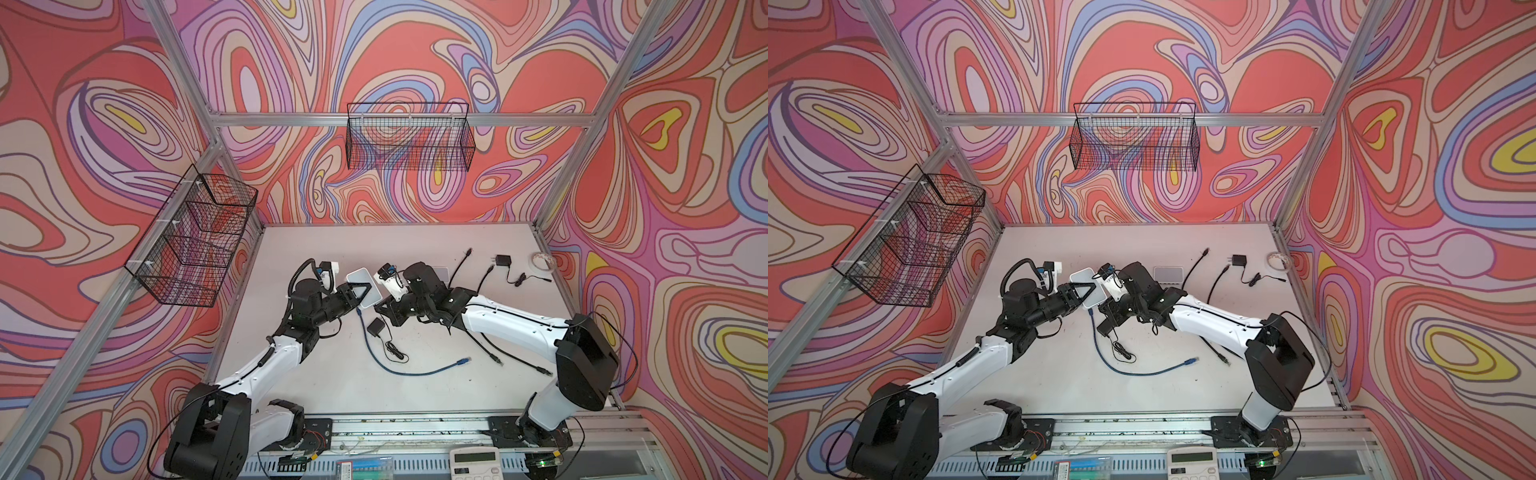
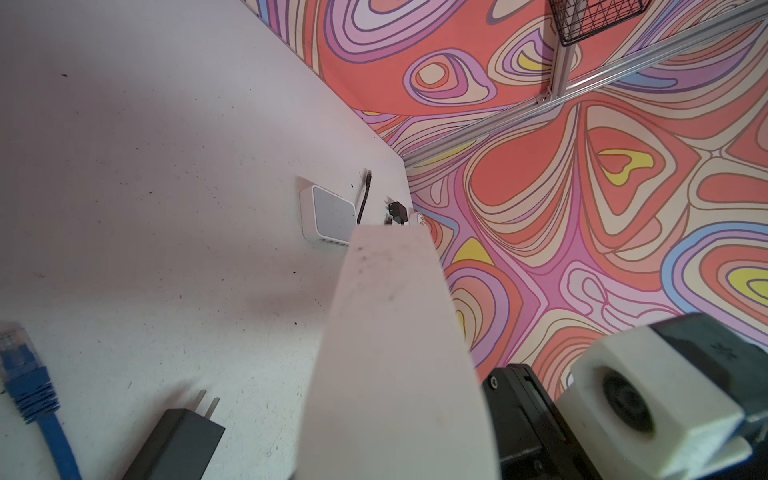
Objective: Insert the plug into the switch port
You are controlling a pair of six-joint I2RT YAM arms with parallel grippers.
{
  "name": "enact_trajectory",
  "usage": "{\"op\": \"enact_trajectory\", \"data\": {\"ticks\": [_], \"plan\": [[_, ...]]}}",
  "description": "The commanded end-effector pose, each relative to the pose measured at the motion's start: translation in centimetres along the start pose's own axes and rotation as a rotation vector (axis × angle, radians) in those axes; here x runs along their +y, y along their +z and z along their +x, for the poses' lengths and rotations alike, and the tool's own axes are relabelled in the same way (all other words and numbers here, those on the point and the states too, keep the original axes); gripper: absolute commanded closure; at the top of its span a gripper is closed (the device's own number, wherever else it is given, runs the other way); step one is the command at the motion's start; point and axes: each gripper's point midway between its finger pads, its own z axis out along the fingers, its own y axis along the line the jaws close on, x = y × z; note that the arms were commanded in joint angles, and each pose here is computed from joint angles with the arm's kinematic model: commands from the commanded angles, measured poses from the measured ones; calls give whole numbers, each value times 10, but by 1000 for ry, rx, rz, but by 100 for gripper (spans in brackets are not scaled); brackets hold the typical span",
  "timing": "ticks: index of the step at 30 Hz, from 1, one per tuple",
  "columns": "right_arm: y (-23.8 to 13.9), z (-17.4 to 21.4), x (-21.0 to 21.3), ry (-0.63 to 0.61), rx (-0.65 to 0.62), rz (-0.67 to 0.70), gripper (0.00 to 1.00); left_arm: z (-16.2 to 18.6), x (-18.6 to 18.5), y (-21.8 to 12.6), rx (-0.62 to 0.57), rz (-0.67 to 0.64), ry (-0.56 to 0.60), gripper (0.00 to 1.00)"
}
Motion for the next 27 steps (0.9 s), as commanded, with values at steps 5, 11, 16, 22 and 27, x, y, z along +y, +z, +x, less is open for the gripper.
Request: {"op": "enact_trajectory", "data": {"ticks": [5,11,16,22,27], "plan": [[-52,-142,6,-167,-481,62,100,96,-7,-18,411,84,-79,100],[-55,-137,2,-164,-465,78,100,93,-4,-19,397,71,-76,100],[-58,-132,-3,-155,-461,103,100,90,0,-22,385,61,-87,100],[-65,-130,-5,-138,-478,105,100,89,3,-23,383,46,-88,100],[-69,-134,-1,-129,-507,90,100,90,5,-22,385,48,-93,100]]}}
